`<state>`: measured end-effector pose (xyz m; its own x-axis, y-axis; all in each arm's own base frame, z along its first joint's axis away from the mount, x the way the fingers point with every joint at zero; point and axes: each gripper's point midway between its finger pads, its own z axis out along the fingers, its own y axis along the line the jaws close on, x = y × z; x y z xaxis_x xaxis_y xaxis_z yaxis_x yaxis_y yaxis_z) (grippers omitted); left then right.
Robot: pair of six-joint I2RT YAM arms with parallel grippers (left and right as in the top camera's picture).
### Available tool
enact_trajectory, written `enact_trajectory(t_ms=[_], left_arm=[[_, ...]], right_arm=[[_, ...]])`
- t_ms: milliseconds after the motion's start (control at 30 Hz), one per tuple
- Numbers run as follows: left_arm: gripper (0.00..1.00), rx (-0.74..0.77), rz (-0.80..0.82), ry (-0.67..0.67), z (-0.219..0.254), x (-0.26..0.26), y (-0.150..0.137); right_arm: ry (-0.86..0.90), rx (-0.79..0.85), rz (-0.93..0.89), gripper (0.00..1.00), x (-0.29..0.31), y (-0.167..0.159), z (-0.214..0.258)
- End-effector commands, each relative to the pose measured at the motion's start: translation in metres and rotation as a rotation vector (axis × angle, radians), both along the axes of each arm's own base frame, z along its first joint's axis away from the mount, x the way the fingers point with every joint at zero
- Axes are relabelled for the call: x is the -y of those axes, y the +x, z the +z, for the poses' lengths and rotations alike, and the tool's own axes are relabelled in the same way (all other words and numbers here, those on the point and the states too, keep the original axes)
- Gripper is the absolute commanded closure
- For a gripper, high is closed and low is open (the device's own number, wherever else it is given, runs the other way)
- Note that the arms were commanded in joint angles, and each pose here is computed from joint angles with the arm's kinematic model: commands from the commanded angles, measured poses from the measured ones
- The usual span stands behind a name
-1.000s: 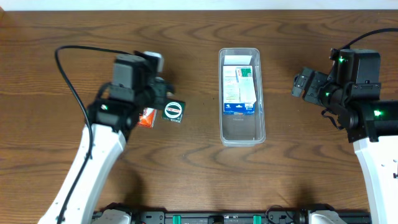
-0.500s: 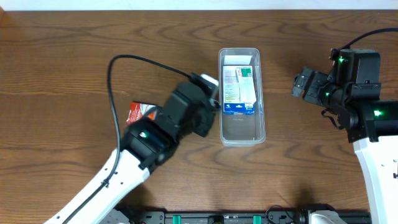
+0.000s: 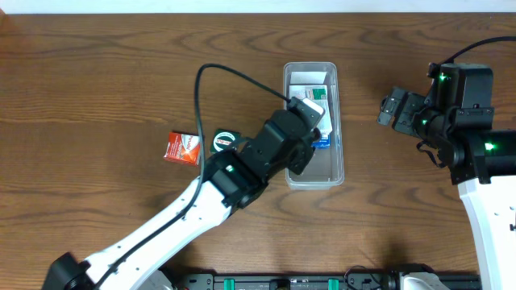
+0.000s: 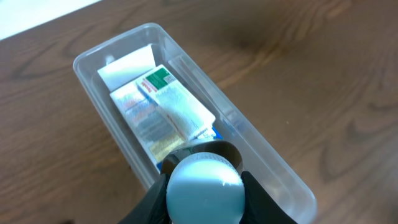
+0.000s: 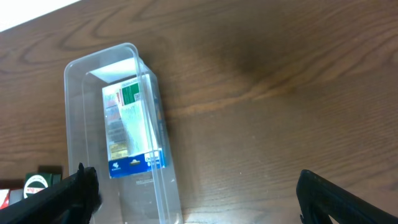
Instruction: Pack container
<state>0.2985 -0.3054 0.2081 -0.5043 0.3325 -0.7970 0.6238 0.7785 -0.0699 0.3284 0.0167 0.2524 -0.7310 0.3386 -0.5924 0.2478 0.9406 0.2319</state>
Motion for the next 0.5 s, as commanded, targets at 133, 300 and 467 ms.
enact_trajectory(t_ms=[133,300,467], left_arm=[[0.81,0.124,0.038,0.027,0.007,0.010,0.033],[0.81,0.152,0.043,0.047,0.004,0.008,0.044],[0.81,0.054,0.061,0.066,-0.014,0.003,0.031]], right_arm=[[0.007,0.018,-0.008,0.01,0.002,0.001,0.007],[0.007,0.018,-0.008,0.01,0.002,0.001,0.007],[0.007,0.018,-0.008,0.01,0.002,0.001,0.007]])
